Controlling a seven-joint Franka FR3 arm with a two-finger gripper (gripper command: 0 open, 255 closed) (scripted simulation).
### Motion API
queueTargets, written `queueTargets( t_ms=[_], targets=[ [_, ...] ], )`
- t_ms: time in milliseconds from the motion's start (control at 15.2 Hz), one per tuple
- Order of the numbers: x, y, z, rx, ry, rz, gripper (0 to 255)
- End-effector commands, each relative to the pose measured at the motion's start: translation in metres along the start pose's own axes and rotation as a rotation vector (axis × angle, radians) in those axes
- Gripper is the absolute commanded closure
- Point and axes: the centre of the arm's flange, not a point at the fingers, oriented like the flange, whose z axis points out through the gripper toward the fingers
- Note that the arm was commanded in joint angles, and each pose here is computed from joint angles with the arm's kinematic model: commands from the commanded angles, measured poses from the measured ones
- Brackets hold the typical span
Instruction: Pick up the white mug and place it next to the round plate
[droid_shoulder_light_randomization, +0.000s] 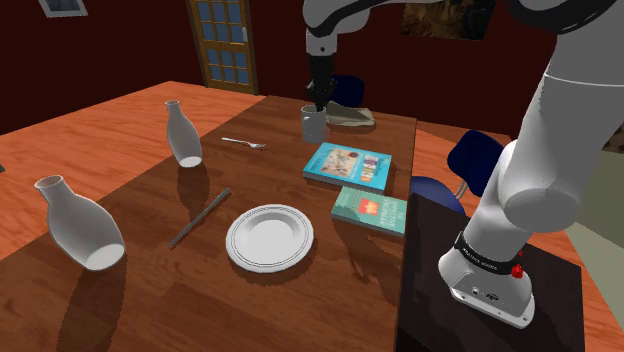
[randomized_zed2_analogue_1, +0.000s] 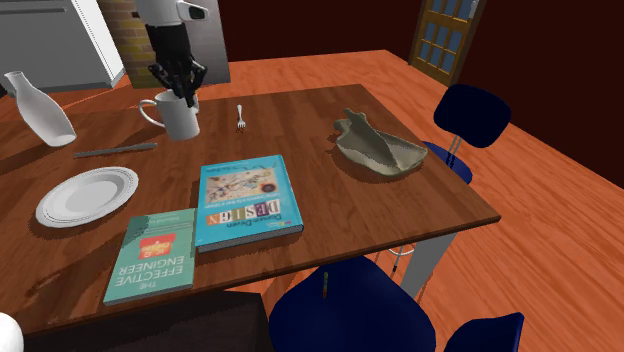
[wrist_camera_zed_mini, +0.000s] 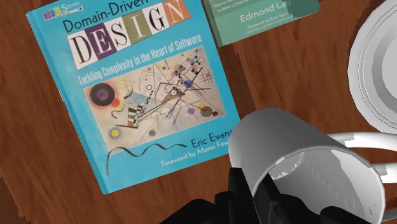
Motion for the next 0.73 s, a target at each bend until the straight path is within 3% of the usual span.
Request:
queueTargets(
  t_ms=[0,660],
  targets=[
    [0.003,-0.027,0.000,0.001,0.000,0.001,255],
    [0.036,-0.152,0.004,0.001,0.000,0.001,255]
  ],
)
